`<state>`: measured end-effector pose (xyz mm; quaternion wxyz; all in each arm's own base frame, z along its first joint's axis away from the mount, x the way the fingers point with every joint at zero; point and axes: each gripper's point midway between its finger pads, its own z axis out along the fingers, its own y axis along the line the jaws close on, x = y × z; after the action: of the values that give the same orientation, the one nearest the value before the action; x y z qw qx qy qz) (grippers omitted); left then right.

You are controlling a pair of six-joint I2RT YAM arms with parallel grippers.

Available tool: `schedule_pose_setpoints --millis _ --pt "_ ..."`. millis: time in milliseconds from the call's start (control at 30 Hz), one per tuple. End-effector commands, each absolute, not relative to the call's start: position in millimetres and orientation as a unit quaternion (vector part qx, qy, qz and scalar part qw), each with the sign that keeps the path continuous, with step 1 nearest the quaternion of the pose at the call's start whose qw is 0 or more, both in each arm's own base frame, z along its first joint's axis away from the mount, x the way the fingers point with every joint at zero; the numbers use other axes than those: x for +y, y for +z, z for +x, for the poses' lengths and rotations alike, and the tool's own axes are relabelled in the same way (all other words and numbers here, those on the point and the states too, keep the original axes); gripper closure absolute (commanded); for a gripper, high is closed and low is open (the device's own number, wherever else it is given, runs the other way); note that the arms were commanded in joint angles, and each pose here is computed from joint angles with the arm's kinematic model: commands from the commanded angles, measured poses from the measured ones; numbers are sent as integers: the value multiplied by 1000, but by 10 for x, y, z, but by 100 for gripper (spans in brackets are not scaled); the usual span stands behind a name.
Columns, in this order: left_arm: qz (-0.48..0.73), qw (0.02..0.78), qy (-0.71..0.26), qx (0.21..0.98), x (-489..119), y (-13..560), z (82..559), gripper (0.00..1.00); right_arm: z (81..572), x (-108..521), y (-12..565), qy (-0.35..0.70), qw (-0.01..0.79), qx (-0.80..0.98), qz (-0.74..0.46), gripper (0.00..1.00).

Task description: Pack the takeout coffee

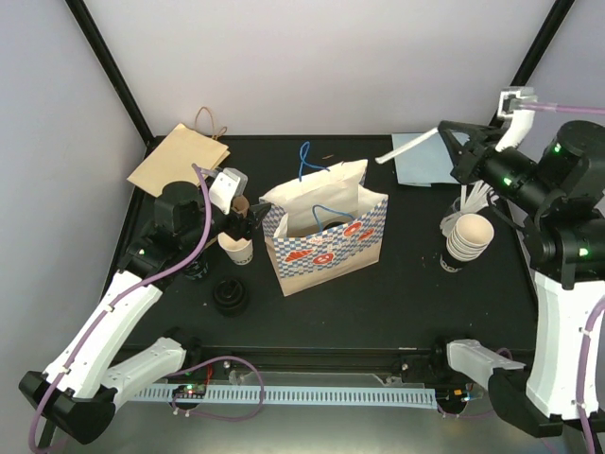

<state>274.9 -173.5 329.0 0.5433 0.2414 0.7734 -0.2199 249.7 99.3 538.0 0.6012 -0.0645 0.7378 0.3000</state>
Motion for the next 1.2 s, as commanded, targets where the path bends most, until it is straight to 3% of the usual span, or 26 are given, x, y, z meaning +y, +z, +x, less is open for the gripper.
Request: schedule_pose_setpoints --millis 0,200,533,567,600,633,700,867,967,1167 --pt "241 559 -228 760 -1747 3444 2749 16 2367 1422 5486 411 560 701 -162 99" --pt "238 559 -228 761 -1740 3458 2752 16 2356 1620 5379 474 516 684 -204 99" --pt "219 561 -230 764 -1705 3482 2754 16 2562 1897 4991 482 467 710 -215 98" --pt "216 560 -231 765 -1701 3475 2758 15 2577 1960 4926 479 460 714 -223 80" --pt "212 560 -232 767 -1699 3474 2766 15 2579 2020 4872 476 455 716 -233 37" --pt "207 559 -232 768 -1692 3466 2775 15 2602 2029 4824 467 454 720 -238 5" --pt "198 558 -233 771 -1675 3462 2787 15 2692 1964 4755 435 473 731 -228 0" --pt "149 566 -213 783 -1532 3450 2856 12 3033 1500 4572 288 560 763 -146 0" --pt "77 579 -179 792 -1294 3447 2942 2 3122 1186 4404 212 606 761 -94 0" --pt "-38 572 -106 813 -829 3263 3057 1 3155 793 3904 117 650 750 -37 0"
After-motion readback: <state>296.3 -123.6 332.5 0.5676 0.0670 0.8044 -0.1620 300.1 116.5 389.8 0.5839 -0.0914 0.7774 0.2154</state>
